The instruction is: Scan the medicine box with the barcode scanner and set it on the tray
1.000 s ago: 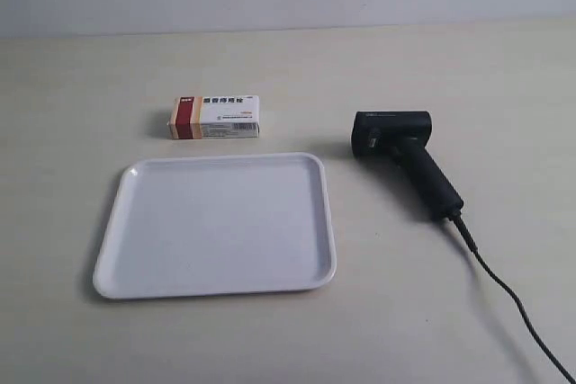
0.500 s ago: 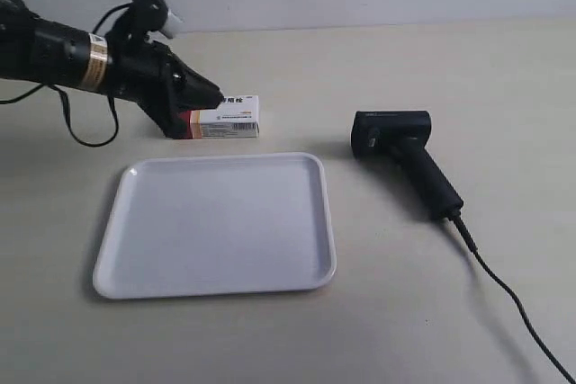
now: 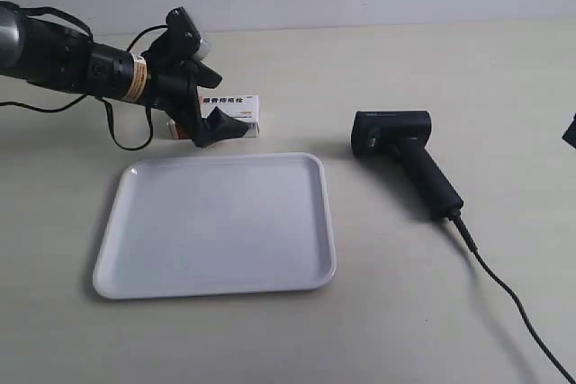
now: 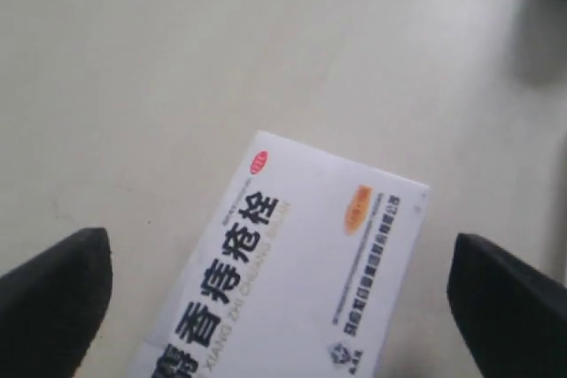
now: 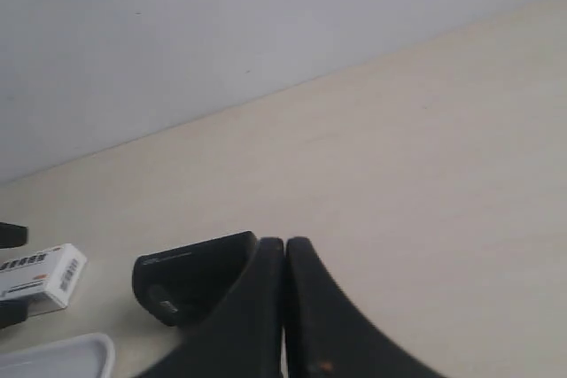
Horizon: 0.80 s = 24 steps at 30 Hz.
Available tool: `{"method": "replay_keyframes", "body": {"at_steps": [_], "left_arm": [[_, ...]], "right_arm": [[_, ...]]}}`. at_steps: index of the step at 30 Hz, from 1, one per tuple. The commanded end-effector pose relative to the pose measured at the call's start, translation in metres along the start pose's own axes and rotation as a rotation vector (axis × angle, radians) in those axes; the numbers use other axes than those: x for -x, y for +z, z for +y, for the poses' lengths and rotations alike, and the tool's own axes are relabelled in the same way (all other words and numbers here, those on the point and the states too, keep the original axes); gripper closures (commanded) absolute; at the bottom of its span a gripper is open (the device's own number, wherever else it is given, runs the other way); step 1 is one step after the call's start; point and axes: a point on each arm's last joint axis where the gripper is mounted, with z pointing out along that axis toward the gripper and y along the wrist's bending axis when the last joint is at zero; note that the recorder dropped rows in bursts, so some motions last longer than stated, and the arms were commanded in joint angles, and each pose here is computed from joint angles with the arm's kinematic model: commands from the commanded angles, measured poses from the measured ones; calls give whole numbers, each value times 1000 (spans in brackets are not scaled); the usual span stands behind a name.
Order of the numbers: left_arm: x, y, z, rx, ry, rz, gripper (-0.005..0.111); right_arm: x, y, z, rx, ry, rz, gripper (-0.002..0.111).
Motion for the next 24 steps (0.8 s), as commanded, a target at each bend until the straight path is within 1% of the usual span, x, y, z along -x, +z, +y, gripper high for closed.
{"method": "replay_keyframes", "body": {"at_steps": [1, 3, 7, 9, 10, 11, 13, 15, 17, 19, 20, 22, 24], "left_arm": [[-13, 15, 2, -18, -1, 21, 19], [-16, 17, 1, -22, -5, 25, 33], [-12, 15, 2, -19, 0, 18, 69], [-3, 9, 2, -22, 10, -3, 91], [3, 5, 1, -37, 17, -20, 100], [11, -1, 0, -55, 26, -38, 106], [32, -16, -3, -97, 34, -91, 105], [53, -35, -11, -152, 53, -158, 105], [67, -54, -23, -202, 81, -207, 105], [77, -72, -37, -252, 100, -246, 105], [80, -80, -45, -263, 114, -253, 105], [78, -94, -60, -250, 150, -242, 105], [74, -106, -72, -216, 171, -215, 105]], "right_arm": [[4, 1, 5, 56, -31, -25, 108], [4, 1, 5, 56, -31, -25, 108], [4, 1, 6, 61, -42, -21, 108], [6, 3, 8, 76, -77, -12, 108], [7, 4, 9, 84, -93, -2, 108], [9, 8, 11, 95, -94, 21, 108], [9, 17, 15, 132, -108, 97, 108], [10, 32, 19, 173, -121, 182, 108], [9, 47, 19, 188, -110, 255, 102], [5, 62, 16, 178, -102, 323, 92], [2, 69, 13, 170, -99, 358, 84], [-5, 83, 12, 192, -100, 415, 65], [-14, 95, 18, 254, -141, 474, 48]]}}
